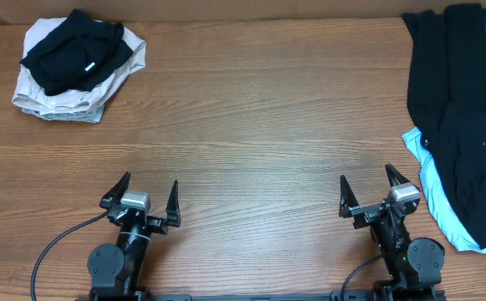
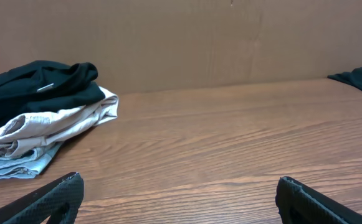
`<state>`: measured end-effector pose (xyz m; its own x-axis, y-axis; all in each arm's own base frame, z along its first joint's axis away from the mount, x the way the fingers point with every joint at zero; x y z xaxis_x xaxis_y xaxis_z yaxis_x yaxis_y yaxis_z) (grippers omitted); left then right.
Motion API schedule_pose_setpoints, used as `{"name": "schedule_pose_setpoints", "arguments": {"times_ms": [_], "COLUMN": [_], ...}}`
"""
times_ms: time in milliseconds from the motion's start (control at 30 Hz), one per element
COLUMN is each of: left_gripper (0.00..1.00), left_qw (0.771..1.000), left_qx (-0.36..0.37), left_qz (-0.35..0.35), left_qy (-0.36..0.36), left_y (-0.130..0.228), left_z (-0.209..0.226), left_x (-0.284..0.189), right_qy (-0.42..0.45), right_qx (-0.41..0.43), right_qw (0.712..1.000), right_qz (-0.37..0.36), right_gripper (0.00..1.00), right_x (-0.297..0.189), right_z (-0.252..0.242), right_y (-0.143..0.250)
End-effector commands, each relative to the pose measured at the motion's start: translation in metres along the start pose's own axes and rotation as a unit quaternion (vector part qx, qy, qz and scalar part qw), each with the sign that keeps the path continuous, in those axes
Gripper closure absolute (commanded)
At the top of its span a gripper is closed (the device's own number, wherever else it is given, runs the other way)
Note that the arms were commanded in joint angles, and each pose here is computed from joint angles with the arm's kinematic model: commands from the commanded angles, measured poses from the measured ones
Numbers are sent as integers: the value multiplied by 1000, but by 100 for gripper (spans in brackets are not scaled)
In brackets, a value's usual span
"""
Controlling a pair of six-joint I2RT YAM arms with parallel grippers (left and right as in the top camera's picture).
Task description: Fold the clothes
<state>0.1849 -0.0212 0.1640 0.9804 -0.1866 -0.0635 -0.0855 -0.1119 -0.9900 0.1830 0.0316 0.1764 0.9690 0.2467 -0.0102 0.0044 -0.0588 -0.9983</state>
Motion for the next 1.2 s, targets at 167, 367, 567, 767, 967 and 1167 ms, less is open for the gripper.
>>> {"name": "schedule_pose_setpoints", "arguments": {"times_ms": [167,367,567,767,967,1167], "left_gripper": [0,0,0,0,0,0], "left_qw": [1000,1000,1000,1000,1000,1000], "left_qx": [-8,-8,-8,-8,-5,-6], "left_qz": [-3,-3,-3,-3,-6,-5], "left_qy": [-2,-2,-2,-2,-12,-19], "left_y": [0,0,0,0,-1,0], "left_z": [1,1,1,1,3,5], "left_x": [0,0,0,0,0,-1], "right_qy": [3,3,3,3,3,3], "right_qx": [0,0,0,0,0,1], "right_qw": [1000,1000,1000,1000,1000,1000], "right_qz": [-2,-2,-2,-2,-2,-2], "right_gripper": [0,0,0,0,0,0], "right_x": [0,0,0,0,0,0], "right_z": [-1,-1,-1,-1,-1,-1], "right_y": [2,2,2,2,2,2]}}
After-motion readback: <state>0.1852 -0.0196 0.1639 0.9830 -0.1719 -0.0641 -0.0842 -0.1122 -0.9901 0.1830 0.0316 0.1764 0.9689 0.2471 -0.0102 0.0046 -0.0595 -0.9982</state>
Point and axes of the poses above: each gripper's point midway between its finger pads, its own x axis out along the fingers, its own z axis along the line the jaws close on, y = z × x, the point moved 6 cm from there along -x, back along the fingers, and after that the axes turned 6 degrees about -x, right-handed, at the moved point
